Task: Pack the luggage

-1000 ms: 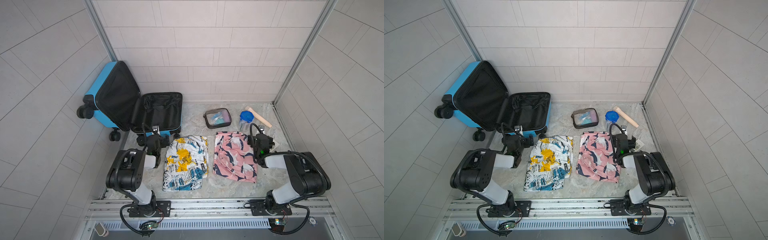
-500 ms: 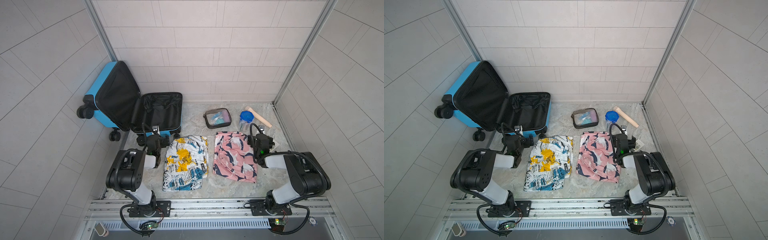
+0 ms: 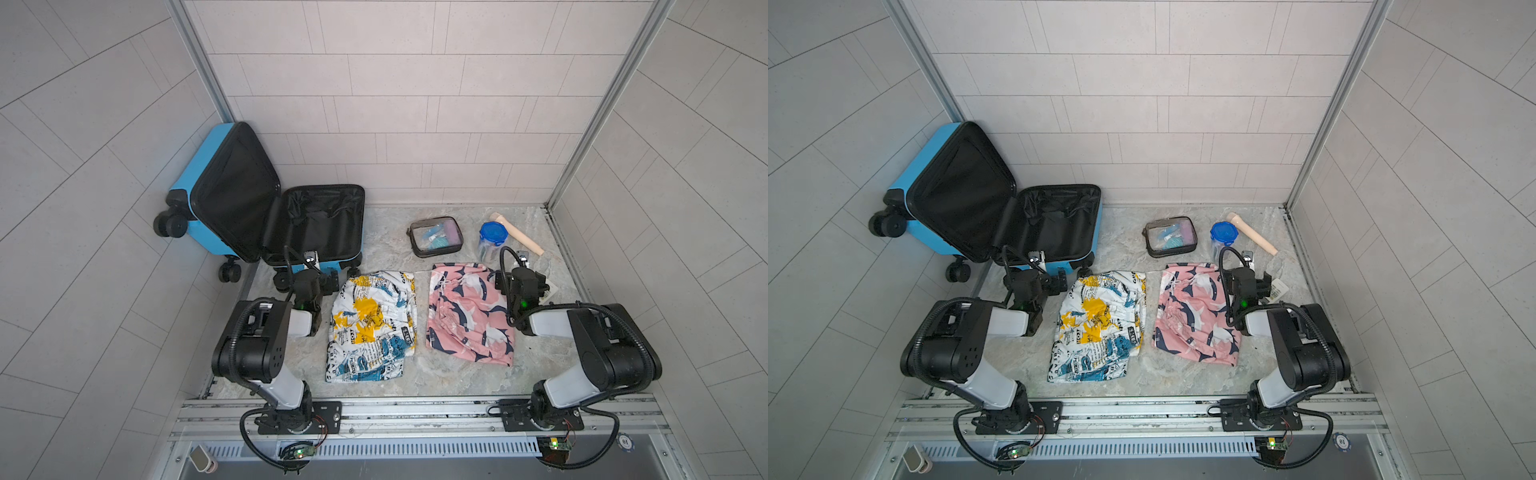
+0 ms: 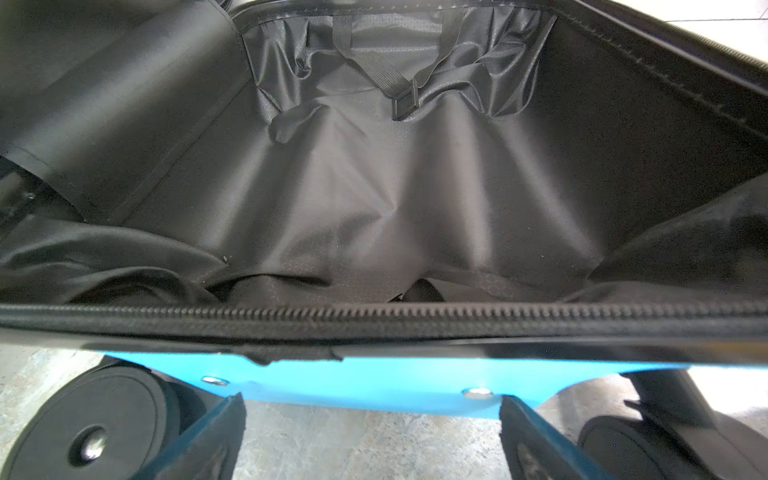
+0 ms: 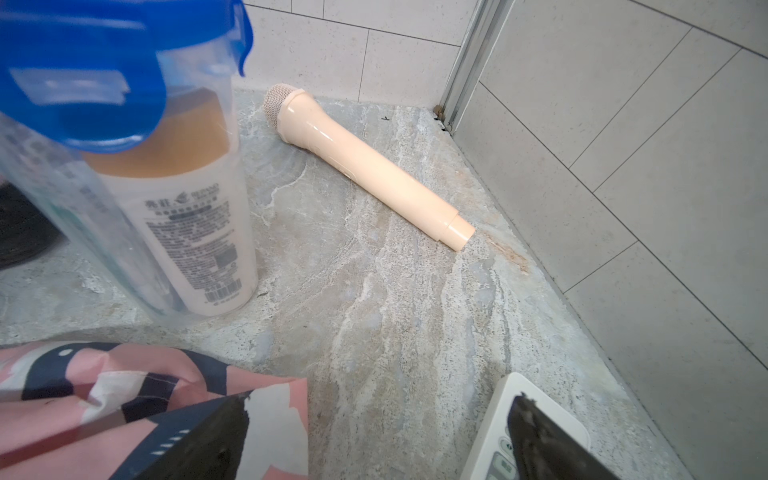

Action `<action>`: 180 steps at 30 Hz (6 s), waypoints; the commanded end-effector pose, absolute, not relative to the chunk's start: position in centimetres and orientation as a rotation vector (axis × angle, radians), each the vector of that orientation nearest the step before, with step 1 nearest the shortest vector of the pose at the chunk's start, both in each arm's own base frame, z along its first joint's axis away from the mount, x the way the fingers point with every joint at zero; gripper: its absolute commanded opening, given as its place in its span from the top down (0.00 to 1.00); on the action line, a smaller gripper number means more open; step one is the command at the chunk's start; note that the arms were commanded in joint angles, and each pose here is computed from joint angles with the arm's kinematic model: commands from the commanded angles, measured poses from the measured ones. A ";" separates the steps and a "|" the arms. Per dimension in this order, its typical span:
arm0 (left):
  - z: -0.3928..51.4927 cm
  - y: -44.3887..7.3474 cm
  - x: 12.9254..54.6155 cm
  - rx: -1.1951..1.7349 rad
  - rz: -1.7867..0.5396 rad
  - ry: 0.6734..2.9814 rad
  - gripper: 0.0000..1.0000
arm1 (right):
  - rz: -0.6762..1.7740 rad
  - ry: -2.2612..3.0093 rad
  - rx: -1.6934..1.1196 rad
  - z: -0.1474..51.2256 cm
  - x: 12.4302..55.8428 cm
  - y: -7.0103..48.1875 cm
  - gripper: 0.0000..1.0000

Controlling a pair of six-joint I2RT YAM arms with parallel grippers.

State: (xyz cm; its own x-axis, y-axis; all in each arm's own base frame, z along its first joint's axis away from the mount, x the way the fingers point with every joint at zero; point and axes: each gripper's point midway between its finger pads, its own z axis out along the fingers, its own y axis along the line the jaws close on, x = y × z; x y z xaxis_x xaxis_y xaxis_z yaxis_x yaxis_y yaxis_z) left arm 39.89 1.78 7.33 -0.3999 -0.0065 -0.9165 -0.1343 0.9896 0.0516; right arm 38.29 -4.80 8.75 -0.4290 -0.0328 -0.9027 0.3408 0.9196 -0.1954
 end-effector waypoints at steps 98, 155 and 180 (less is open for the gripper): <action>2.0 -5.8 23.6 -0.783 -0.505 2.601 0.13 | 0.651 2.735 -0.110 6.1 28.9 30.6 0.03; 23.3 -15.4 31.8 -0.130 -0.650 2.435 1.00 | 1.021 2.432 -0.138 20.8 33.1 38.3 1.00; 33.6 -8.7 47.3 -0.191 -0.417 2.102 1.00 | 1.350 1.885 -0.250 35.2 49.5 48.4 1.00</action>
